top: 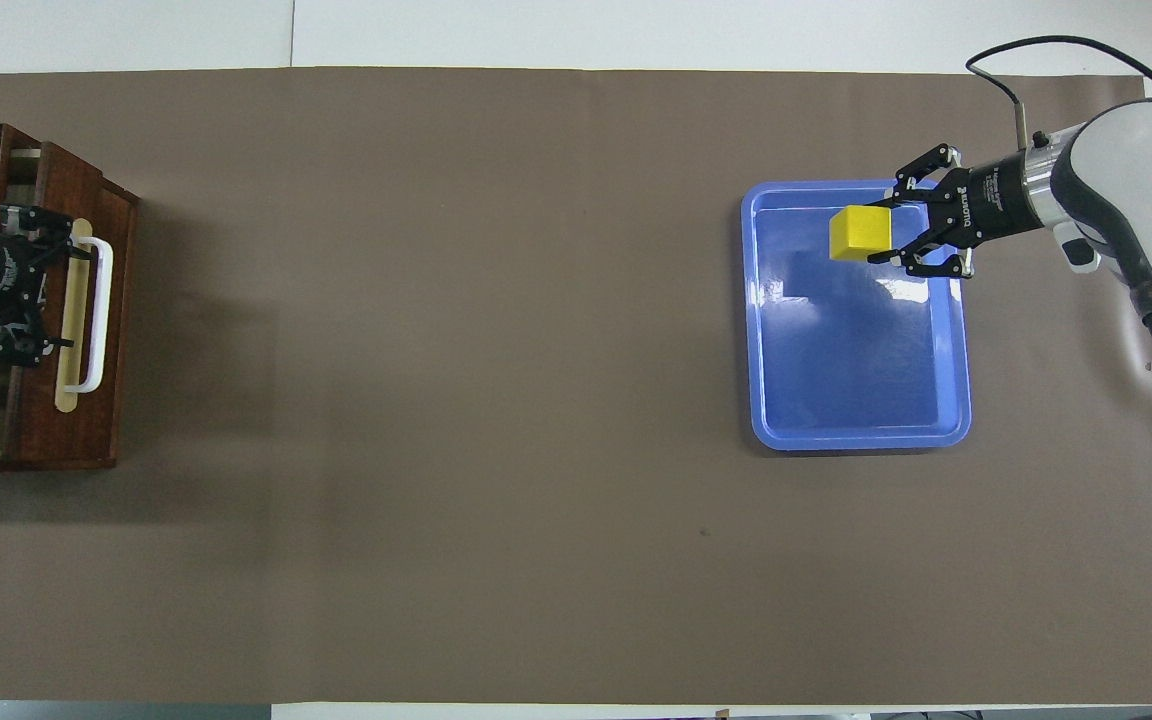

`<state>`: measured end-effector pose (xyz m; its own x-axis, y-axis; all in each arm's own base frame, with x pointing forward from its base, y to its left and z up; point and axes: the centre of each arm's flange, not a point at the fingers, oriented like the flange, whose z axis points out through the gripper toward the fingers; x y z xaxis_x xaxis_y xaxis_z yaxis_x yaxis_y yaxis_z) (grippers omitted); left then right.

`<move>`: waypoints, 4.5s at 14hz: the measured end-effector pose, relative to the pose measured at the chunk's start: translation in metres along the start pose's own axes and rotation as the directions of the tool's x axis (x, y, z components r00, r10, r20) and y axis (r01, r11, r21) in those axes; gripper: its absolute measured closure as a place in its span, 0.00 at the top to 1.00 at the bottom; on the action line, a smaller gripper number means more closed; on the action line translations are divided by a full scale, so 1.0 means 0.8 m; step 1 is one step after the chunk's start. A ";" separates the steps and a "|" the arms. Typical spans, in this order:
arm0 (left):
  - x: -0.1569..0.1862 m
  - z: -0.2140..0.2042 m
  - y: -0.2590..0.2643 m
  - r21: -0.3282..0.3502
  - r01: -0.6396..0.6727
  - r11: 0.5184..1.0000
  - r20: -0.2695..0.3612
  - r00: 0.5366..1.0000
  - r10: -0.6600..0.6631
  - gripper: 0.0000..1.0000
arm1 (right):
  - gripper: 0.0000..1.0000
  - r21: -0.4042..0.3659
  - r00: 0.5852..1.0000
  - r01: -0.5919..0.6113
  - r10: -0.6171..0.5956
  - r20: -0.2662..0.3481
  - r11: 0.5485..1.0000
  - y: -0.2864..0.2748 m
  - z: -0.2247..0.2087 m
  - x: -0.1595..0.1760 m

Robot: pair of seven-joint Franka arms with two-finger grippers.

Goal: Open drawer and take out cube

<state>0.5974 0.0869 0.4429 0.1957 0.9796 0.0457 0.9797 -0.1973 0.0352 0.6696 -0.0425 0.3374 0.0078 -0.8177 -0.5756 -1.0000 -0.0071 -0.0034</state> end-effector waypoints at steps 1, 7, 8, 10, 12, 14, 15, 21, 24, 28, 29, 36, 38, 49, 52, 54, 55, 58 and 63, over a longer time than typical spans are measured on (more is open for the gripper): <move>0.006 0.000 -0.003 -0.001 0.016 1.000 0.004 1.000 -0.016 1.00 | 0.56 0.003 1.000 0.002 -0.002 -0.004 1.000 0.006 0.010 0.008; 0.005 -0.002 -0.003 -0.003 0.029 1.000 0.005 1.000 -0.029 1.00 | 0.56 0.001 1.000 -0.015 0.015 0.019 1.000 0.027 0.044 0.030; -0.001 -0.004 0.000 -0.006 0.015 1.000 0.000 1.000 -0.015 1.00 | 0.56 0.003 1.000 -0.021 0.021 0.016 1.000 0.029 0.045 0.033; -0.004 -0.024 0.008 -0.024 -0.010 1.000 -0.012 1.000 0.009 1.00 | 0.56 0.006 0.999 -0.032 0.032 0.008 0.999 0.037 0.050 0.038; -0.013 -0.059 0.017 -0.043 -0.045 0.998 -0.020 0.999 0.044 1.00 | 0.56 0.007 1.000 -0.023 0.023 0.002 1.000 0.044 0.055 0.041; -0.023 -0.101 0.017 -0.052 -0.124 0.991 -0.030 0.992 0.122 1.00 | 0.56 0.004 1.000 -0.020 0.020 0.003 1.000 0.047 0.057 0.042; -0.028 -0.117 0.012 -0.041 -0.207 0.978 -0.030 0.978 0.206 1.00 | 0.56 0.003 1.000 -0.017 0.017 0.003 1.000 0.048 0.057 0.042; -0.074 -0.160 -0.025 0.038 -0.743 0.668 0.066 0.669 0.740 1.00 | 0.79 0.007 1.000 -0.005 0.005 0.003 1.000 0.048 0.054 0.041; -0.078 -0.164 -0.033 -0.019 -0.889 0.458 0.134 0.452 0.882 1.00 | 0.83 0.017 0.999 0.020 -0.021 0.025 1.000 0.042 0.025 0.013; -0.115 -0.184 -0.032 -0.057 -0.959 0.278 0.165 0.265 0.950 1.00 | 0.83 0.015 0.990 0.130 -0.129 -0.061 0.991 0.044 -0.051 -0.074; -0.120 -0.185 -0.032 -0.062 -0.968 0.242 0.171 0.229 0.958 1.00 | 0.83 0.004 0.982 0.164 -0.163 -0.097 0.986 0.047 -0.065 -0.095; -0.132 -0.187 -0.031 -0.075 -0.984 0.159 0.171 0.144 0.975 1.00 | 0.86 -0.218 0.806 0.424 -0.476 -0.350 0.879 0.065 -0.186 -0.174; -0.143 -0.187 -0.029 -0.076 -0.987 0.142 0.170 0.128 0.977 1.00 | 0.88 -0.307 0.706 0.525 -0.607 -0.365 0.794 0.083 -0.211 -0.200; -0.143 -0.192 -0.028 -0.075 -0.987 0.142 0.160 0.128 0.979 1.00 | 1.00 -0.519 0.308 0.780 -0.937 -0.166 0.348 0.157 -0.295 -0.240; -0.138 -0.193 -0.029 -0.075 -0.986 0.149 0.159 0.135 0.978 1.00 | 1.00 -0.530 0.294 0.787 -0.947 -0.128 0.316 0.161 -0.290 -0.241; -0.135 -0.193 -0.030 -0.075 -0.985 0.153 0.159 0.140 0.977 1.00 | 1.00 -0.538 0.231 0.808 -0.969 -0.085 0.240 0.163 -0.285 -0.237; -0.135 -0.193 -0.030 -0.075 -0.985 0.153 0.159 0.140 0.977 1.00 | 1.00 -0.538 0.196 0.817 -0.978 -0.078 0.207 0.162 -0.284 -0.235; -0.135 -0.193 -0.029 -0.075 -0.985 0.153 0.158 0.140 0.977 1.00 | 1.00 -0.540 0.172 0.823 -0.983 -0.061 0.177 0.163 -0.283 -0.229; -0.129 -0.197 -0.025 -0.073 -0.984 0.160 0.118 0.151 0.981 1.00 | 1.00 -0.553 0.134 0.823 -0.990 -0.034 0.130 0.165 -0.285 -0.224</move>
<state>0.5508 -0.0161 0.5950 0.9962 -0.0415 -0.0765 -0.0390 -0.9987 0.0339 0.5363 -0.0283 0.6262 0.9914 -0.1222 -0.0465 -0.1233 -0.9921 -0.0218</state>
